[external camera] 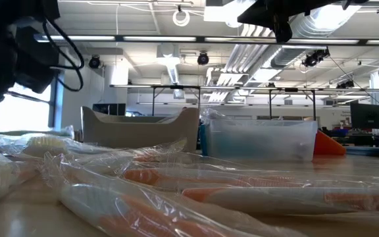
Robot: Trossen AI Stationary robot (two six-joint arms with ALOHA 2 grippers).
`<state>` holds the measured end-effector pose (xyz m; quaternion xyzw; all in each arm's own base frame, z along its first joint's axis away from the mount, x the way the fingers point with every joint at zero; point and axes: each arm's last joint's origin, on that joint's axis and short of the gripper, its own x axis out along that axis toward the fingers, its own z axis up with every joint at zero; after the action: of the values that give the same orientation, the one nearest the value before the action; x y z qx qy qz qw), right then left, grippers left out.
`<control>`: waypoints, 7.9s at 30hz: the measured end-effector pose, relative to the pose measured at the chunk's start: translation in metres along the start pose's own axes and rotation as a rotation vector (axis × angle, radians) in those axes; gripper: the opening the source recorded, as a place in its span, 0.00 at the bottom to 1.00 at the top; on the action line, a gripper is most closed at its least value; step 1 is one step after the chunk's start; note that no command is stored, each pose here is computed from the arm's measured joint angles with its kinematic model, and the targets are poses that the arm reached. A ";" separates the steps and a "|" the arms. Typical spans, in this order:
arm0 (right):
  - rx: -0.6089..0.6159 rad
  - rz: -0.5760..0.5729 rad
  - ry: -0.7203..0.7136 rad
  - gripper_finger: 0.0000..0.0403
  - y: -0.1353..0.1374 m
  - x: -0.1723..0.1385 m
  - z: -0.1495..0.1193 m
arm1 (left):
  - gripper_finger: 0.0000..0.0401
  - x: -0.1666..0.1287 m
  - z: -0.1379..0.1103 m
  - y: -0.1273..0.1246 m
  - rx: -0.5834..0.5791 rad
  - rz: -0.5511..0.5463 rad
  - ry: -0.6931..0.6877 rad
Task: Pick & Place Toothbrushes
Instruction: Put the green toothbrush into the blue bin
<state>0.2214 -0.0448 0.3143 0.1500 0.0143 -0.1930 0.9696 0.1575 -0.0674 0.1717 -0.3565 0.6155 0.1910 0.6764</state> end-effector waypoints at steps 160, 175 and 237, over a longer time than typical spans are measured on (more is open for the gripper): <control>-0.011 0.375 -0.260 0.05 0.031 0.097 -0.020 | 0.05 -0.183 0.186 -0.042 0.636 -0.472 -1.054; -0.011 0.375 -0.263 0.05 0.031 0.097 -0.019 | 0.44 -0.184 0.187 -0.042 0.606 -0.474 -1.060; -0.678 -0.179 0.456 0.04 -0.024 0.046 -0.036 | 0.46 -0.228 0.115 -0.003 0.466 -0.274 -1.096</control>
<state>0.2559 -0.0721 0.2697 -0.1406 0.3043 -0.2228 0.9154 0.2010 0.0547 0.3917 -0.1248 0.1521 0.1181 0.9733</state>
